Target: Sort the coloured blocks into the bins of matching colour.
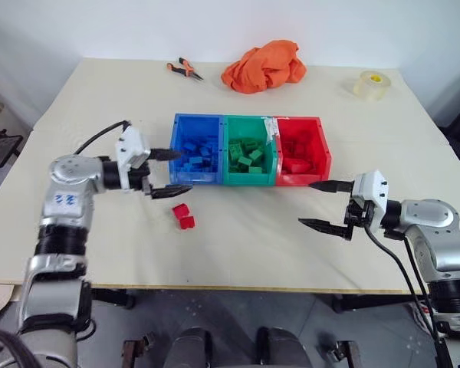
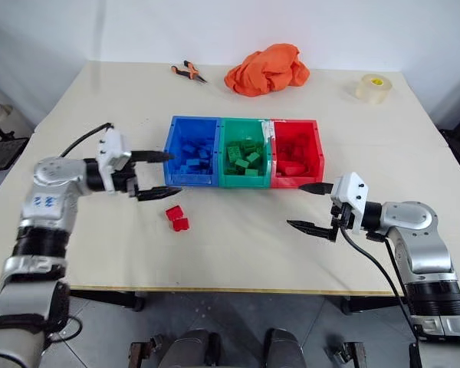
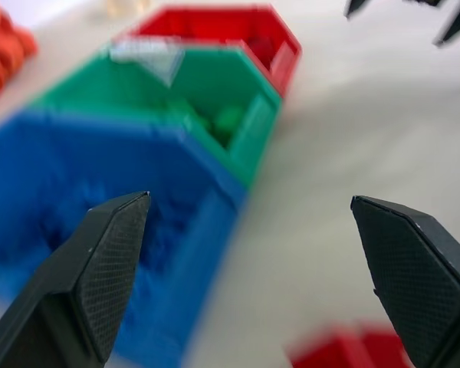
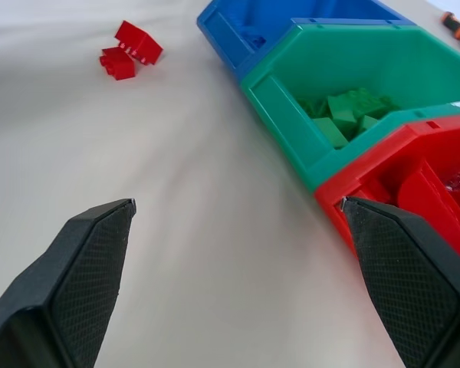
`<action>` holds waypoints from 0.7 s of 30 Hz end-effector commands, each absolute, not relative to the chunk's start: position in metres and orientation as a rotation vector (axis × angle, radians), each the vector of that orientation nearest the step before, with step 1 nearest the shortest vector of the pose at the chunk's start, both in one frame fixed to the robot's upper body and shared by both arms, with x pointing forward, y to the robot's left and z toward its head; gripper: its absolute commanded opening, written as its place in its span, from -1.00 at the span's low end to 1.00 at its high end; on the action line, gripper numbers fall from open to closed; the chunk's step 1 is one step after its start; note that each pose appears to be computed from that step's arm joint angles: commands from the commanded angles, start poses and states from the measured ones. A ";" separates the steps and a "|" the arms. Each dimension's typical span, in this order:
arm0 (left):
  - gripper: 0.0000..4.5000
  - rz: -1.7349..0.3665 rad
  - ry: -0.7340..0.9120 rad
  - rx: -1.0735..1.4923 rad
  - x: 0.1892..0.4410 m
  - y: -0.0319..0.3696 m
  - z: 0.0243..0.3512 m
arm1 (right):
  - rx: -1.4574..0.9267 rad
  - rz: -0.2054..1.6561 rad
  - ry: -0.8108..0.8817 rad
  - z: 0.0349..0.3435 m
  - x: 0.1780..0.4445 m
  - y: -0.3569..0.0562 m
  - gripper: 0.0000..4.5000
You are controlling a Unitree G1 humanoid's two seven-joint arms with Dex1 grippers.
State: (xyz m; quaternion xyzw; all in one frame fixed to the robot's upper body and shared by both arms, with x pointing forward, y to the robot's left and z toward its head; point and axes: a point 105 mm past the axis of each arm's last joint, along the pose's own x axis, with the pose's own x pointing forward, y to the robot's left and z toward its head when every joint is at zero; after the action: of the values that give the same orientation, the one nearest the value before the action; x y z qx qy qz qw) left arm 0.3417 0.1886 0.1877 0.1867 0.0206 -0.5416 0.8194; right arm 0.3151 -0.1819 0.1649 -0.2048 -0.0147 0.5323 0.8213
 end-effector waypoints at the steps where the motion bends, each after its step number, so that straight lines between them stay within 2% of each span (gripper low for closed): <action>1: 0.98 -1.122 0.075 0.378 0.317 0.205 0.186 | -0.455 1.164 -0.051 0.172 0.312 -0.183 1.00; 5: 0.98 -1.051 0.195 0.336 0.290 0.234 0.161 | -0.446 1.213 -0.048 0.174 0.306 -0.185 1.00; 10: 0.98 -0.968 0.250 0.313 0.277 0.251 0.144 | -0.450 1.251 -0.039 0.175 0.303 -0.189 1.00; 16: 0.98 -0.952 0.130 0.278 0.296 0.227 0.150 | -0.458 1.249 -0.043 0.175 0.308 -0.186 1.00; 21: 0.98 -0.974 0.110 0.254 0.312 0.208 0.147 | -0.462 1.245 -0.045 0.175 0.308 -0.186 1.00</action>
State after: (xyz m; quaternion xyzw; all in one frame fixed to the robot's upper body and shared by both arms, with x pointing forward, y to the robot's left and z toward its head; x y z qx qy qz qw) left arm 0.3093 0.2089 0.1433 0.1131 0.0627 -0.4692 0.8736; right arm 0.3080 -0.1828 0.1675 -0.2060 -0.0078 0.5834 0.7856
